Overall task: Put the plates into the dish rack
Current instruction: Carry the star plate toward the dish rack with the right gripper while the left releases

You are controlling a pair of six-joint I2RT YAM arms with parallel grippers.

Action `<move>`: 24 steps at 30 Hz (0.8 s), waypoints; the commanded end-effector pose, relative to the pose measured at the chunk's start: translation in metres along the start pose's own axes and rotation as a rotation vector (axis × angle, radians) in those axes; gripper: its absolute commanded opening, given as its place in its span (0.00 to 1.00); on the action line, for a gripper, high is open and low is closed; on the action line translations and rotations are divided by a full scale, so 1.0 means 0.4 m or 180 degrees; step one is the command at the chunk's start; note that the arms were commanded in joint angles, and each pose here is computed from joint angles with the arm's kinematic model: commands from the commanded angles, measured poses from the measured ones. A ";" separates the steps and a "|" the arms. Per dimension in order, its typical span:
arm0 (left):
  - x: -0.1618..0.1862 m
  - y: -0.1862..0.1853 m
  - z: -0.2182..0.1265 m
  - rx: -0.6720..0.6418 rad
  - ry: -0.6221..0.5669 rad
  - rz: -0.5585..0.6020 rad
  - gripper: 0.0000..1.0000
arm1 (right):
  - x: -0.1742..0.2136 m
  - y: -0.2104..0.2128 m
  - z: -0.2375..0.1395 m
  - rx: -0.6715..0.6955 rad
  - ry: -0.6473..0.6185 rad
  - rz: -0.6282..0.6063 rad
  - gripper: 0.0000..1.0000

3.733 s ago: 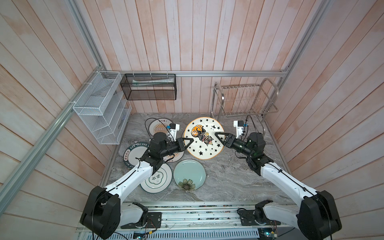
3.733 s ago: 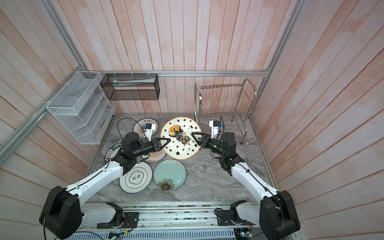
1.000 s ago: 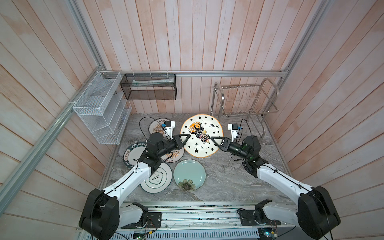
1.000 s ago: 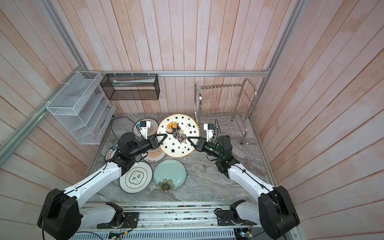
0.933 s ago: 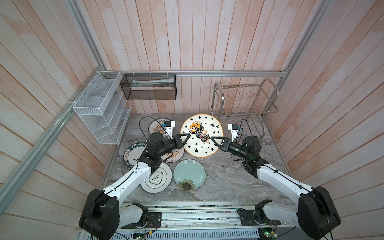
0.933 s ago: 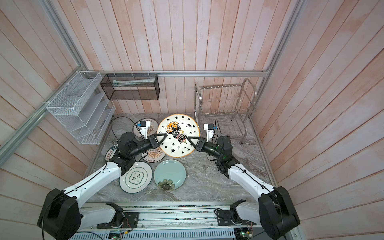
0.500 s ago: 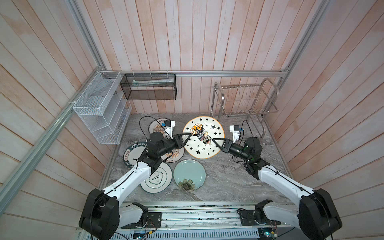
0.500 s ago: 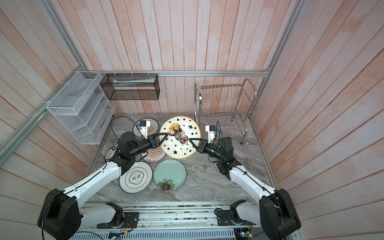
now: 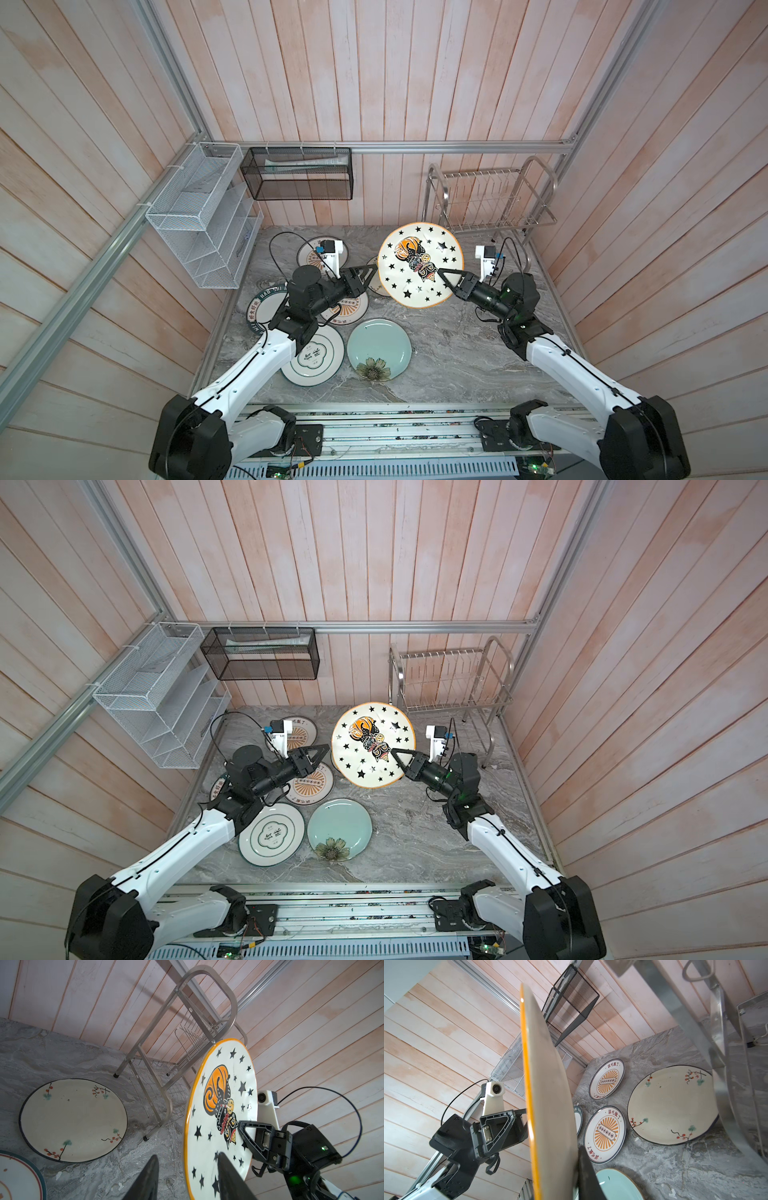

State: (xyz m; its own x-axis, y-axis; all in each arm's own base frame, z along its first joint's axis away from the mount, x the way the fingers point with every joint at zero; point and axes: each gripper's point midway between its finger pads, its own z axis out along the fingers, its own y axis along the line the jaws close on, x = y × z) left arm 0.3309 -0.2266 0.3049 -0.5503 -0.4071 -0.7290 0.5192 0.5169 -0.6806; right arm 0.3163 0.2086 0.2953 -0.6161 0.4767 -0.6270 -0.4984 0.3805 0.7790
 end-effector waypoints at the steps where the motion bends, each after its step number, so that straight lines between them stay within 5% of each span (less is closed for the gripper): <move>1: -0.015 -0.001 -0.024 -0.0050 -0.0116 0.0141 0.47 | -0.155 0.178 -0.038 -0.0547 -0.0494 -0.0516 0.00; 12: -0.015 0.009 -0.030 -0.0121 -0.0137 0.0124 0.49 | -0.278 0.296 -0.078 -0.0731 -0.0776 -0.0929 0.00; 24: -0.014 0.014 -0.041 -0.0168 -0.0187 0.0102 0.49 | -0.436 0.327 -0.145 -0.0358 -0.1266 -0.1381 0.00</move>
State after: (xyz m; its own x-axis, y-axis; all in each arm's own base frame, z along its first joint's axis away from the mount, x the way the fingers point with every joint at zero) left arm 0.3276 -0.2138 0.3119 -0.4998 -0.4304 -0.7517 0.5136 0.5516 -0.6573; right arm 0.3434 0.1466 0.4365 -0.2822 0.5322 -0.7982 -0.6491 0.5067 0.5674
